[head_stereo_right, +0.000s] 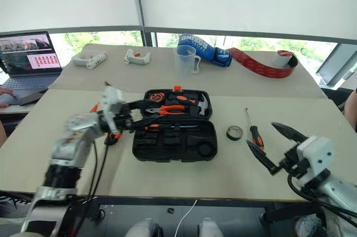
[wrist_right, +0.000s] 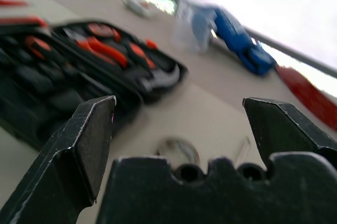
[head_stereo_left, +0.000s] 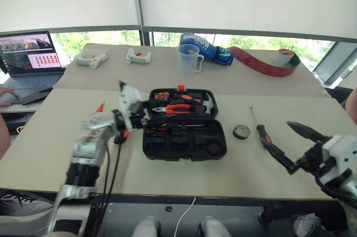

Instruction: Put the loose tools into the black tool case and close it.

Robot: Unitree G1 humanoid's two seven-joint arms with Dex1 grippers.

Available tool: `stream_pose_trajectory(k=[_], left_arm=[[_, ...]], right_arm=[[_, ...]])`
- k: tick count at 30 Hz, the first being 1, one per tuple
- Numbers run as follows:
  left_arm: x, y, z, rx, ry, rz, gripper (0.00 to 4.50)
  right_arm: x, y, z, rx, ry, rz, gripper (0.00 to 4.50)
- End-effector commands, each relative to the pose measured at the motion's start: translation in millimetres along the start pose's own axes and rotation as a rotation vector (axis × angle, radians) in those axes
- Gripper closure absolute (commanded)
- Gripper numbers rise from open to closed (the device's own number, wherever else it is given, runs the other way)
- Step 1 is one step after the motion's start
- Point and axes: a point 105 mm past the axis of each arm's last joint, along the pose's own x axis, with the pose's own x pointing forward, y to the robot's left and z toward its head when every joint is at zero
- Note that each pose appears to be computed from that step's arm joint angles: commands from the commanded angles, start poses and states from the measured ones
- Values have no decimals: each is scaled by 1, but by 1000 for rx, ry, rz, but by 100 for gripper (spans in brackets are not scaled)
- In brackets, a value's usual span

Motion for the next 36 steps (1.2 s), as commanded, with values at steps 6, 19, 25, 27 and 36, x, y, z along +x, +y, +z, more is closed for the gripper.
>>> stream_pose_trajectory(k=[6,19,25,27,36], left_arm=[[-79,-10,-28,49,114,-64,6],[-27,-37,-8,-2,-79,-155,6],[-18,-42,-10,16,-104,-152,6],[-20,-43,-13,17,-103,-147,6],[-17,-42,-17,30,-125,-123,0]], right_arm=[[-5,-7,-26,46,198,-73,0],[73,-10,-11,140,505,-34,0],[97,-37,-32,91,569,-139,0],[103,-43,-32,89,542,-153,0],[106,-56,-28,189,497,-216,211]])
